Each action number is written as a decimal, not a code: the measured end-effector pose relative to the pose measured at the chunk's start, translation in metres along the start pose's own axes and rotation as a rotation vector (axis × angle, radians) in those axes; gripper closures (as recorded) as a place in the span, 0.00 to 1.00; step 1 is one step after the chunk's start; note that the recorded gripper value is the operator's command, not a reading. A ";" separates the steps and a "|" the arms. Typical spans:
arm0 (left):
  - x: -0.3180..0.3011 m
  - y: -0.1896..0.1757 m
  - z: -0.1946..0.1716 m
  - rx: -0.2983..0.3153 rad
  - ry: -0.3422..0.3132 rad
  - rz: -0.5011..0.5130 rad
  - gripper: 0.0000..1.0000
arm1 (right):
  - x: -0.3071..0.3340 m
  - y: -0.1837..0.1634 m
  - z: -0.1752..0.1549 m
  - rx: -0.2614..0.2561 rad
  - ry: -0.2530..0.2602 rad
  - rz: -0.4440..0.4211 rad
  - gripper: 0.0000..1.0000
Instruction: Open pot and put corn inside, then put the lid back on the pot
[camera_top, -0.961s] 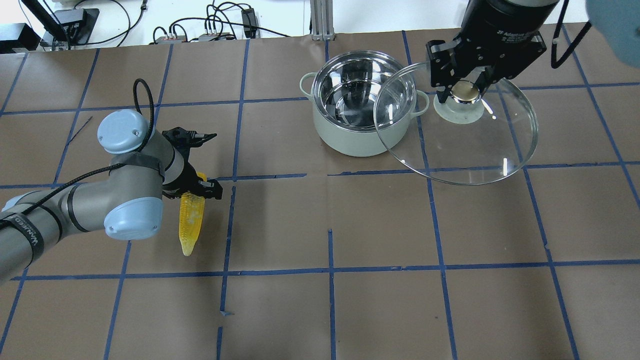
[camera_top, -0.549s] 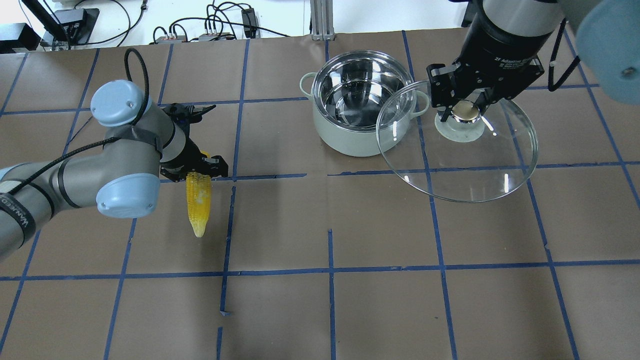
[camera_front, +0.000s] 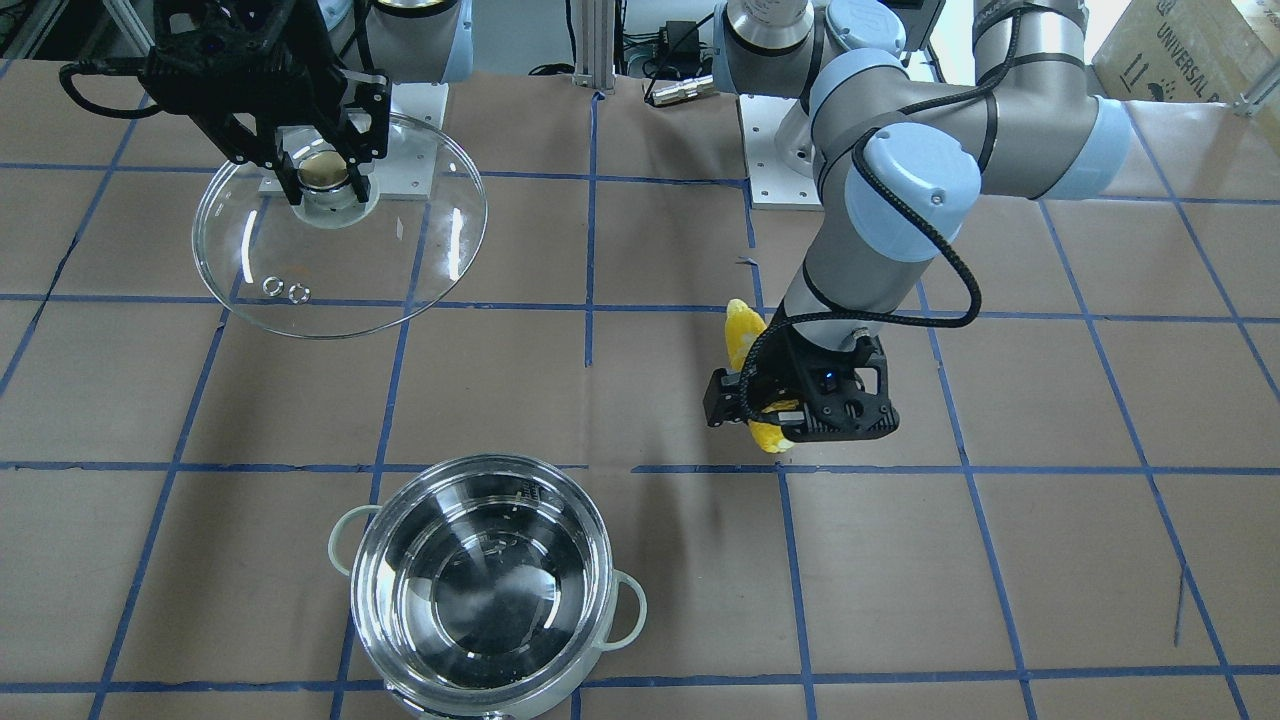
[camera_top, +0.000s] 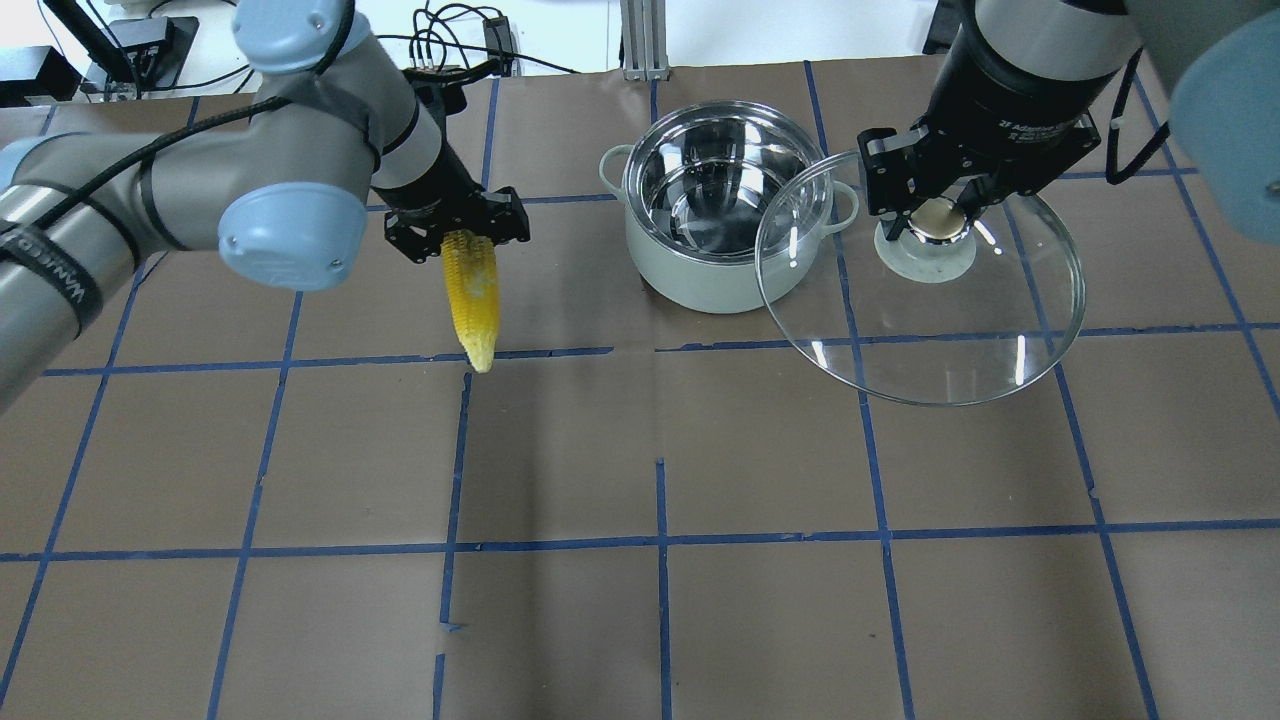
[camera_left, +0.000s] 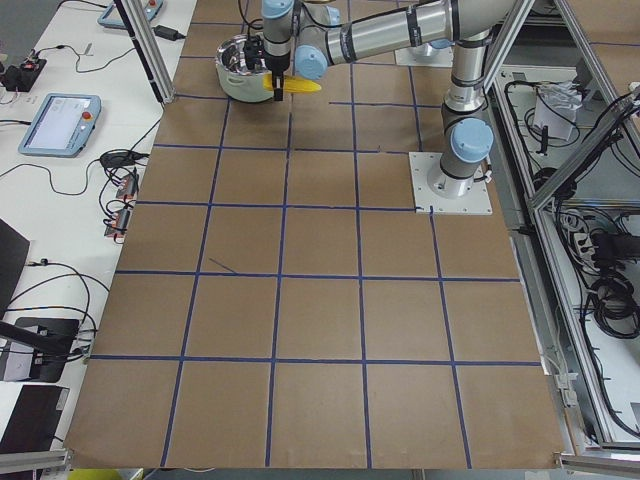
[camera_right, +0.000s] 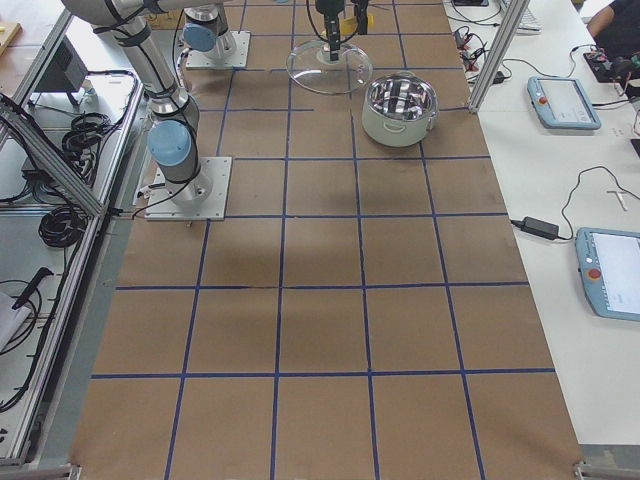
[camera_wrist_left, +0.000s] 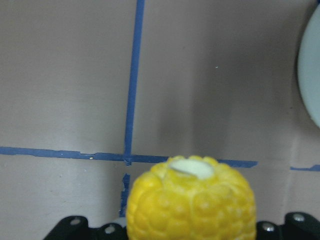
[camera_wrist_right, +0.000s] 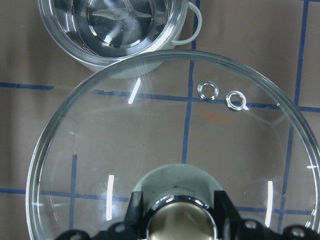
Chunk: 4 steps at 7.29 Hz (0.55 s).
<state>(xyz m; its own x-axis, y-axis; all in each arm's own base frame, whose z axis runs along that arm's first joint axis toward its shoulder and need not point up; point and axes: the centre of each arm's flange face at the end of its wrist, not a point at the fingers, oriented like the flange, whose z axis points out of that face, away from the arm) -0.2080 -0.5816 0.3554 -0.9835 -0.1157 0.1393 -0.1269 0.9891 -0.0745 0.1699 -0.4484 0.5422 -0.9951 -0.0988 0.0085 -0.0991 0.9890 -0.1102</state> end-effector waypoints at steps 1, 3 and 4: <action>0.035 -0.015 0.005 0.005 0.014 -0.018 0.80 | 0.000 0.002 0.001 0.017 0.008 -0.010 0.66; 0.097 -0.048 0.018 0.031 0.036 -0.040 0.80 | 0.001 0.015 0.006 0.054 0.017 -0.017 0.66; 0.119 -0.063 0.026 0.042 0.044 -0.037 0.80 | 0.001 0.020 0.008 0.066 0.018 -0.017 0.66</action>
<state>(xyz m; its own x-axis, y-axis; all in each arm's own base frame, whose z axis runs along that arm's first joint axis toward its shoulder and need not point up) -0.3203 -0.6604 0.3508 -0.9714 -0.1475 0.1858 -0.1697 0.9794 -0.1097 0.1668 -0.4300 0.5318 -0.9932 -0.1132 0.0287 -0.1165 0.9777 -0.1747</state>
